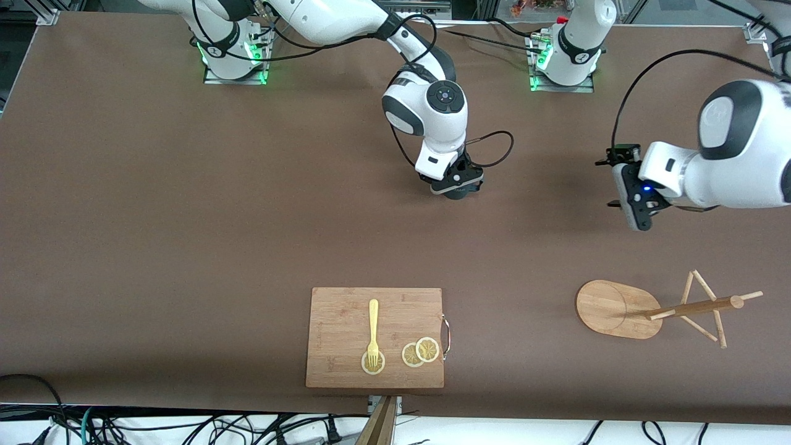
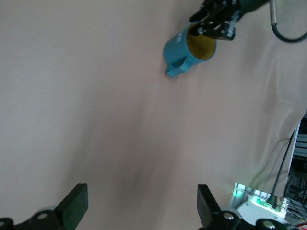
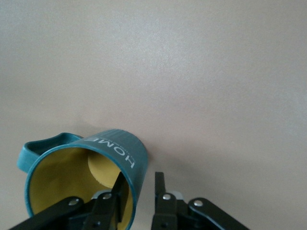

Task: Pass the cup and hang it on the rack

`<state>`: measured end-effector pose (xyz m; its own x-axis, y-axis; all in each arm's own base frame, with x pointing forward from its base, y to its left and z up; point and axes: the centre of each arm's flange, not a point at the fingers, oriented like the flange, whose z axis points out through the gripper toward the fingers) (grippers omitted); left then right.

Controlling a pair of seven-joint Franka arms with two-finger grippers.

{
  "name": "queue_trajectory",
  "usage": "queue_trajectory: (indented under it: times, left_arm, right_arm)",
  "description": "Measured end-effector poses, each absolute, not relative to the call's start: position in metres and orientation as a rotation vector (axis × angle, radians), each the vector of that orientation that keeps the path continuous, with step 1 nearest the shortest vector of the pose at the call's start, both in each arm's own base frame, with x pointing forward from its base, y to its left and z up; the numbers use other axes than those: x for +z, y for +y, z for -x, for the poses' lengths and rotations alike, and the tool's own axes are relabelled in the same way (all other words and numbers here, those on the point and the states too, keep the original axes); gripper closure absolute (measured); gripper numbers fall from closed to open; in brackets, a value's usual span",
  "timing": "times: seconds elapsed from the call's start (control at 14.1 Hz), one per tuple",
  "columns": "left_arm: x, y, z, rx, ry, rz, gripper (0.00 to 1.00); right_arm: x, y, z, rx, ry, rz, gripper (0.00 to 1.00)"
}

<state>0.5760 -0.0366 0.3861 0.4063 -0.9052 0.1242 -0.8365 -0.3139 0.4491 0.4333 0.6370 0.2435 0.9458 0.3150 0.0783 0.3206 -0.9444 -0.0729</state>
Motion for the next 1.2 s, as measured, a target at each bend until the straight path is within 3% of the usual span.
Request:
queue_trajectory:
  times: [0.35,0.64,0.71,0.99,1.2]
  left_arm:
    - [0.318,-0.070,-0.554,0.011,-1.646,-2.034,0.00]
    - [0.264,-0.103,-0.526,0.104,-1.749,-1.919,0.00]
    - [0.252,-0.110,-0.519,0.136,-1.754,-1.899,0.00]
    - [0.204,-0.131,-0.497,0.309,-1.765,-1.757,0.00]
    - [0.170,-0.133,-0.483,0.399,-1.728,-1.706,0.00]
  right_arm:
    - [0.260,0.636,-0.441,-0.112,-0.462,3.021,0.54]
    - [0.322,0.603,-0.477,-0.090,-0.376,3.056,0.44]
    - [0.343,0.589,-0.490,-0.085,-0.350,3.048,0.39]
    - [0.434,0.508,-0.543,-0.025,-0.183,3.041,0.01]
    - [0.482,0.422,-0.589,-0.017,-0.014,3.045,0.00]
